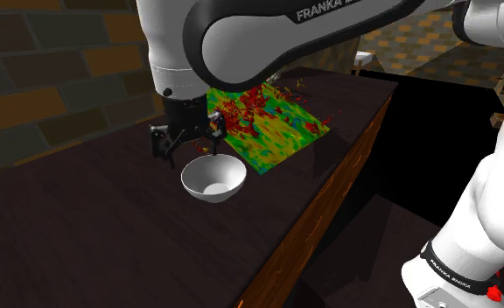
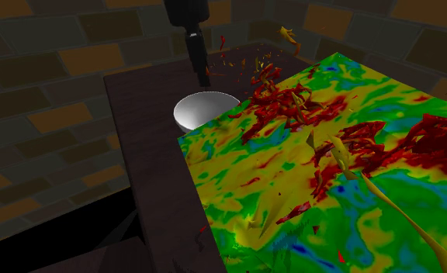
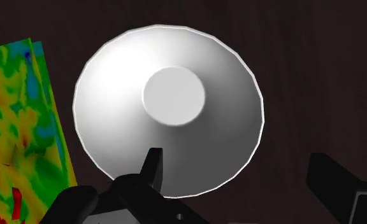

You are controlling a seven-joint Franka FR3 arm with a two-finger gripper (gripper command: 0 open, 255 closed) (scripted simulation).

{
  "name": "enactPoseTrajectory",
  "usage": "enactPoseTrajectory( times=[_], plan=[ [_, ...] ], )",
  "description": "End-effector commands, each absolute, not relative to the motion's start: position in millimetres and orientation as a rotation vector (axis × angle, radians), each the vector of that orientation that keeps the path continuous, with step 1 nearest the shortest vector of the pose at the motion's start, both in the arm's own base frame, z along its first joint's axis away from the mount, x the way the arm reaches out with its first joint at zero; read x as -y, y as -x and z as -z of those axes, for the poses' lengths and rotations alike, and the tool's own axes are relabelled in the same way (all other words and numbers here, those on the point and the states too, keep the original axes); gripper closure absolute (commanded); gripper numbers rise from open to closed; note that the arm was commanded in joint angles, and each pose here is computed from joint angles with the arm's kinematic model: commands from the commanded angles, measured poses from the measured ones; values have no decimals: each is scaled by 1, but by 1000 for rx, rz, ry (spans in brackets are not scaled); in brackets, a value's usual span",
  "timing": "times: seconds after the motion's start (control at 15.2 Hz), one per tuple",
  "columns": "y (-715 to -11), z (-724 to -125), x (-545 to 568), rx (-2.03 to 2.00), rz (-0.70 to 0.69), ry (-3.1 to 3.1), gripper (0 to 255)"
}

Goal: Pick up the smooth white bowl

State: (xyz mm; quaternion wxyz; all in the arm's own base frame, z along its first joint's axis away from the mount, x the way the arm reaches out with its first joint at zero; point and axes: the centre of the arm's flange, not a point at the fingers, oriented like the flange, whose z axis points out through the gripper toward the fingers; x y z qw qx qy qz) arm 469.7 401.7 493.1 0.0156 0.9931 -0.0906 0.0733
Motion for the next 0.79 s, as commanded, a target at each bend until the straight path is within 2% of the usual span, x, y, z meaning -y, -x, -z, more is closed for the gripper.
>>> enactPoseTrajectory(
  times=[0.0,0.59,0.66,0.73],
  plan=[
    [-477,-488,-423,288,-233,-3094,0],
    [-477,-448,-423,288,-233,-3094,0],
    [-477,-448,-423,288,-233,-3094,255],
    [-477,-448,-423,288,-233,-3094,255]
  ],
)
